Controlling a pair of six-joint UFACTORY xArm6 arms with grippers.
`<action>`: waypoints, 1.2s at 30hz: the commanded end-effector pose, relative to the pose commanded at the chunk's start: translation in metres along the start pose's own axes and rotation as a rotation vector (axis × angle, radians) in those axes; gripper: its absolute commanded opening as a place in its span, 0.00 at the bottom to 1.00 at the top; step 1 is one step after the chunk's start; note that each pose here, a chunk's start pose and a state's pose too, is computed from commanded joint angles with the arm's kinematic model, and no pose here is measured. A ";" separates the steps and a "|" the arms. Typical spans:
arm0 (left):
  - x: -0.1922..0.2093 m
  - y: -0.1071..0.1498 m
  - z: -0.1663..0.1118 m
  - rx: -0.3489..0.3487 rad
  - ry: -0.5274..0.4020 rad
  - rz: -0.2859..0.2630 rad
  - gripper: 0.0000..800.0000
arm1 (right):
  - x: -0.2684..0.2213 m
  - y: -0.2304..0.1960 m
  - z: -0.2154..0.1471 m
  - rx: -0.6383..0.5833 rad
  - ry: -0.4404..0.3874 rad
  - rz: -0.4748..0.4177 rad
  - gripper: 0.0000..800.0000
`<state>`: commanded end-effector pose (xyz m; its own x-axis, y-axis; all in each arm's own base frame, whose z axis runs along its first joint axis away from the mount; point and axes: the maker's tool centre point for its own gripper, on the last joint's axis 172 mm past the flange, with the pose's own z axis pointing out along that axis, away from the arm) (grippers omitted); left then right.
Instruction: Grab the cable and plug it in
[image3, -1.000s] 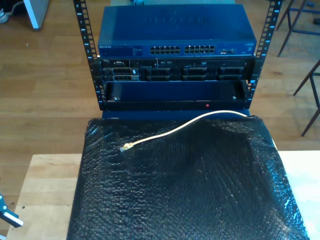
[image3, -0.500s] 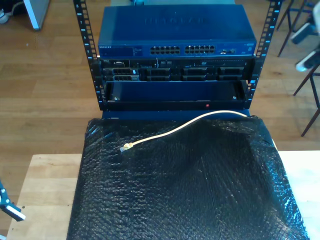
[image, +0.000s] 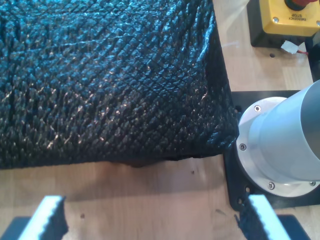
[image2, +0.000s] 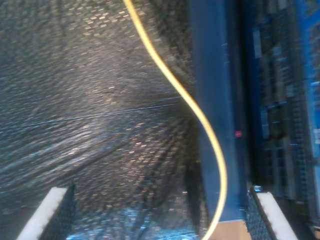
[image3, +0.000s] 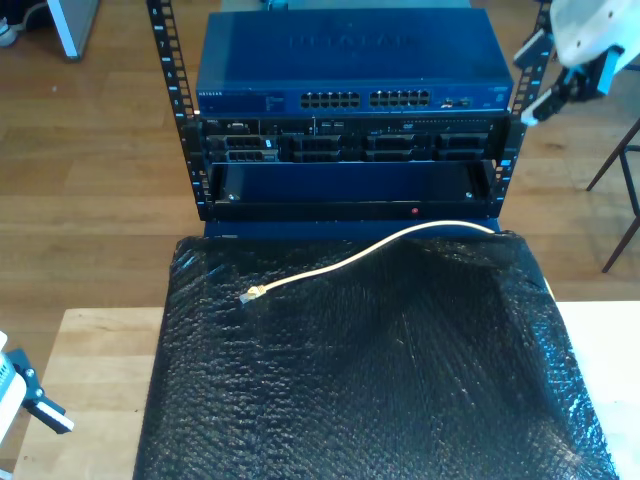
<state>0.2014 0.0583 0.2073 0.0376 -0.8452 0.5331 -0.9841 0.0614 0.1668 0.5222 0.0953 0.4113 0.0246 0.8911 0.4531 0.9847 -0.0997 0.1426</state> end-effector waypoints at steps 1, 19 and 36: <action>0.000 0.000 0.001 -0.004 0.003 -0.001 1.00 | 0.001 0.003 0.002 0.001 0.000 -0.004 0.99; -0.007 -0.003 0.006 -0.020 0.018 -0.010 1.00 | 0.089 0.002 0.088 0.129 -0.032 -0.258 0.99; -0.006 -0.004 0.009 -0.027 0.022 -0.012 1.00 | 0.111 -0.027 0.153 0.235 -0.116 -0.388 0.99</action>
<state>0.2035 0.0585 0.1963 0.0539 -0.8342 0.5489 -0.9784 0.0657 0.1960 0.5252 0.2648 0.3228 -0.3474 0.8875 0.3028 0.9369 0.3418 0.0730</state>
